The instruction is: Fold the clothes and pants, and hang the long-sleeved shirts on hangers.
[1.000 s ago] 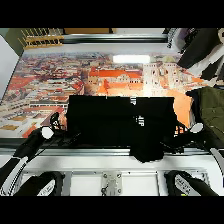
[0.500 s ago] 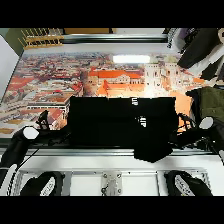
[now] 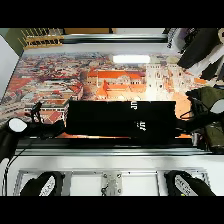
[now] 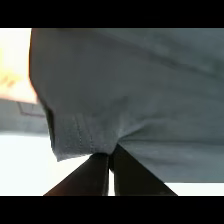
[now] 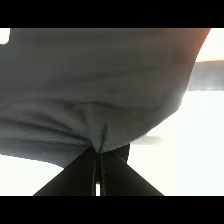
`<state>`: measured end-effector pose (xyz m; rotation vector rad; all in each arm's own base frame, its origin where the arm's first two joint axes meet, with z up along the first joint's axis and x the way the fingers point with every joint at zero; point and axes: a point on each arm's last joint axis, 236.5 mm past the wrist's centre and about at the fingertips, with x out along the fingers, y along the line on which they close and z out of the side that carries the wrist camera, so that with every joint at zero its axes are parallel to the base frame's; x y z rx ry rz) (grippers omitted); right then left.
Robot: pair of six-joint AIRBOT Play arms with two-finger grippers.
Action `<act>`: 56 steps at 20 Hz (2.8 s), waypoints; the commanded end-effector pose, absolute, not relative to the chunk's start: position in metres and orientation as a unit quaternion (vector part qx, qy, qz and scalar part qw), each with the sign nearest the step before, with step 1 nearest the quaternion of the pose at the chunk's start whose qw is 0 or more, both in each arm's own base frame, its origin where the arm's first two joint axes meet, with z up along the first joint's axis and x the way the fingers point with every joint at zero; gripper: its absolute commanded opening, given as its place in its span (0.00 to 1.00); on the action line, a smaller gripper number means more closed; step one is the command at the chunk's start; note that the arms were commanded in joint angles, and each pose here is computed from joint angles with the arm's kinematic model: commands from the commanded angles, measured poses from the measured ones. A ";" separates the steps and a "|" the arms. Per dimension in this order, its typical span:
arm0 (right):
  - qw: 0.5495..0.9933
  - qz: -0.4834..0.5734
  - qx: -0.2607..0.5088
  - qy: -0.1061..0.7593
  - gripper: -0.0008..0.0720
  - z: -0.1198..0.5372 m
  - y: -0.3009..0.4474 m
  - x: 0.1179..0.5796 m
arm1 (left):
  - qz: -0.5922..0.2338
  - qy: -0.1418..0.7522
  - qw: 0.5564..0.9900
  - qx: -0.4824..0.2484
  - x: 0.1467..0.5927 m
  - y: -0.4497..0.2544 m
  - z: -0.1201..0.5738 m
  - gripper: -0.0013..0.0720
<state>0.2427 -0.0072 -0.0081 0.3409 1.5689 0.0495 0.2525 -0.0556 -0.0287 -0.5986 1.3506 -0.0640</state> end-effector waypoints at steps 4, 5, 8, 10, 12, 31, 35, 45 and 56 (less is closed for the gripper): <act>0.733 0.001 0.154 0.663 0.04 -0.010 -0.030 0.328 | -0.050 0.618 0.745 -0.245 0.355 -0.060 -0.033 0.03; 0.737 0.002 0.154 0.659 0.04 -0.013 -0.031 0.340 | -0.053 0.623 0.742 -0.243 0.368 -0.063 -0.037 0.03; 0.752 0.003 0.150 0.642 0.04 -0.026 -0.032 0.375 | -0.057 0.629 0.737 -0.241 0.403 -0.066 -0.051 0.03; 0.767 0.000 0.150 0.624 0.04 -0.032 -0.030 0.396 | -0.059 0.633 0.734 -0.238 0.420 -0.067 -0.059 0.03; 0.780 0.002 0.154 0.606 0.04 -0.037 -0.026 0.412 | -0.061 0.637 0.731 -0.239 0.435 -0.067 -0.067 0.03; 0.742 0.045 0.311 0.592 1.00 -0.068 -0.120 0.346 | -0.141 0.592 0.772 -0.183 0.414 -0.149 -0.007 0.03; 0.704 0.076 0.349 0.614 1.00 -0.102 -0.101 0.345 | -0.179 0.598 0.766 -0.153 0.400 -0.193 -0.012 0.03; 0.672 0.154 0.367 0.625 1.00 -0.112 -0.028 0.366 | -0.199 0.585 0.773 -0.140 0.398 -0.217 -0.009 0.03; 0.690 0.104 0.273 0.662 0.04 -0.052 -0.056 0.371 | -0.212 0.609 0.742 -0.182 0.405 -0.257 -0.044 0.02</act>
